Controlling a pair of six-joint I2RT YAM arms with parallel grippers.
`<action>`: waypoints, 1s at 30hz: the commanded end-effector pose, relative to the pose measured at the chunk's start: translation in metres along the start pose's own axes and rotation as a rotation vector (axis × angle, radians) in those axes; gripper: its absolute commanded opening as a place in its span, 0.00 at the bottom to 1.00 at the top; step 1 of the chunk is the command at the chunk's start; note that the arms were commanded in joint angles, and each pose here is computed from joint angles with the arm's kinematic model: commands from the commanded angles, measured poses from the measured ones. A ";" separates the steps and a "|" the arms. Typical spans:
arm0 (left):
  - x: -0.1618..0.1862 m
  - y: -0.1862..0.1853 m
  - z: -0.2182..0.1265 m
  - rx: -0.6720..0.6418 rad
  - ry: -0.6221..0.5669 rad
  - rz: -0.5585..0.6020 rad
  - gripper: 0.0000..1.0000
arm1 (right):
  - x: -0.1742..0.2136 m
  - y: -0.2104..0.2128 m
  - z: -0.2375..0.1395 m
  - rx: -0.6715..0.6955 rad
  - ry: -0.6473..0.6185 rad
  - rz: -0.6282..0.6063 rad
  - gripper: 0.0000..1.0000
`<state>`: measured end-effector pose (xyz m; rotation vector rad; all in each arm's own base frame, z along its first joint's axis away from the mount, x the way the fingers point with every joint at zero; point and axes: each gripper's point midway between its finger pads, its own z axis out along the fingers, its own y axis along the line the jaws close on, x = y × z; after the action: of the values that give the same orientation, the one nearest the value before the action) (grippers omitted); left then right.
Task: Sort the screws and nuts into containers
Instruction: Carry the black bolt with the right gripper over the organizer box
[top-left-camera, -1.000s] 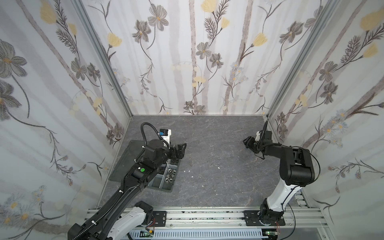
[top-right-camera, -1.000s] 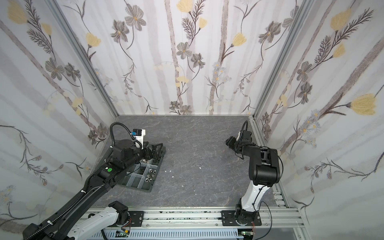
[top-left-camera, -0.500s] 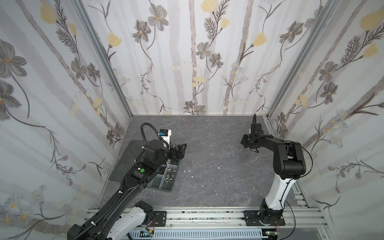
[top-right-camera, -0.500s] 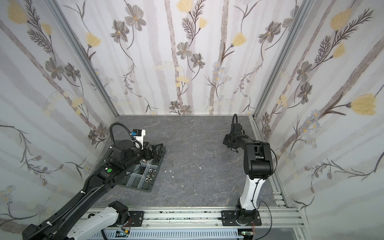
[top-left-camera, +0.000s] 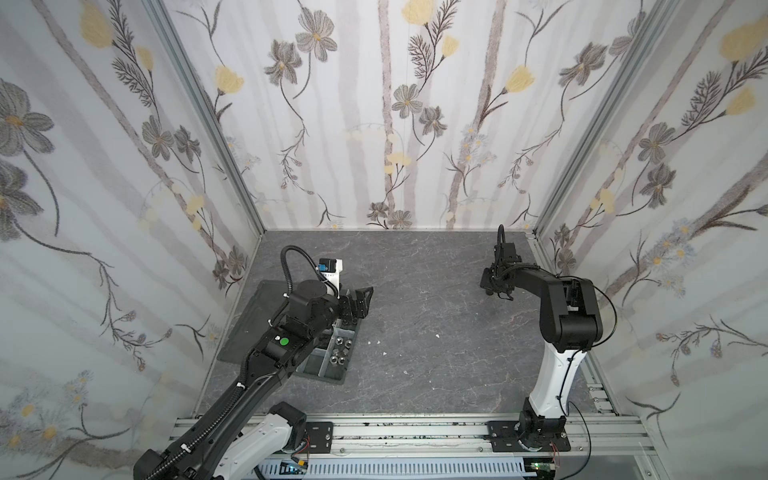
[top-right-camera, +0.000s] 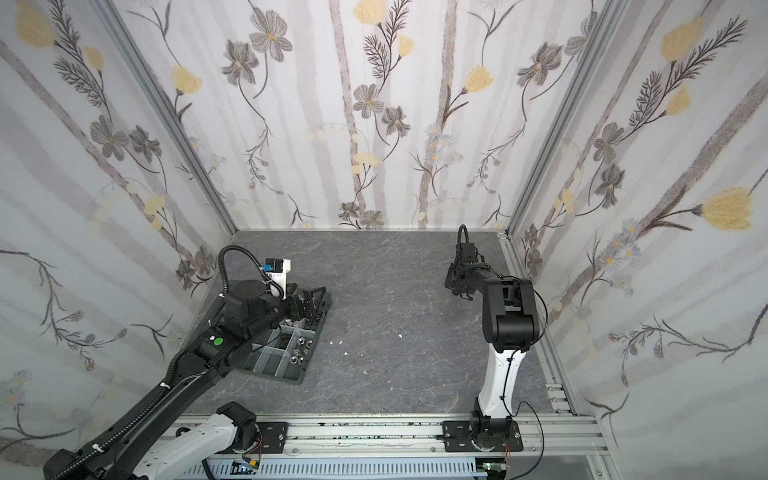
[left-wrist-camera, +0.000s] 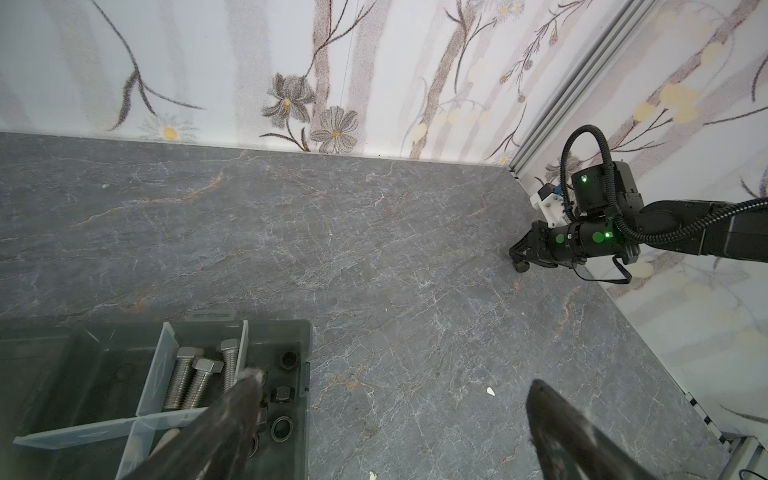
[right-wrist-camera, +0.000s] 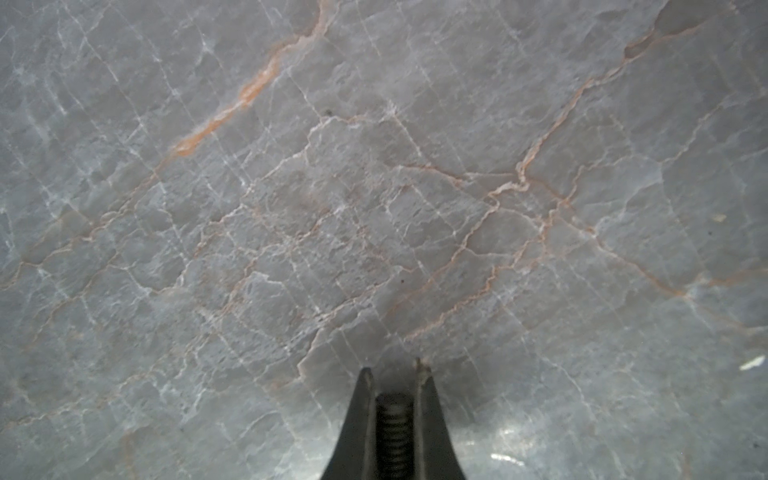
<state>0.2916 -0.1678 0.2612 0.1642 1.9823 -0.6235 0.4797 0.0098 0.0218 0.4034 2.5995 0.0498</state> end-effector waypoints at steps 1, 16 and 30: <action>-0.009 -0.001 -0.001 -0.001 -0.038 0.010 1.00 | 0.011 0.002 -0.003 0.002 0.044 -0.017 0.04; -0.020 0.006 -0.011 -0.044 -0.095 0.008 1.00 | 0.008 0.129 -0.081 -0.388 -0.072 -0.105 0.02; -0.055 0.014 -0.057 -0.115 -0.281 -0.010 1.00 | 0.119 0.356 -0.190 -0.955 0.042 -0.324 0.04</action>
<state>0.2783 -0.1295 0.3101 0.0380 1.8013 -0.5310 0.4014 0.3527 0.1515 -0.3108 2.3633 0.9494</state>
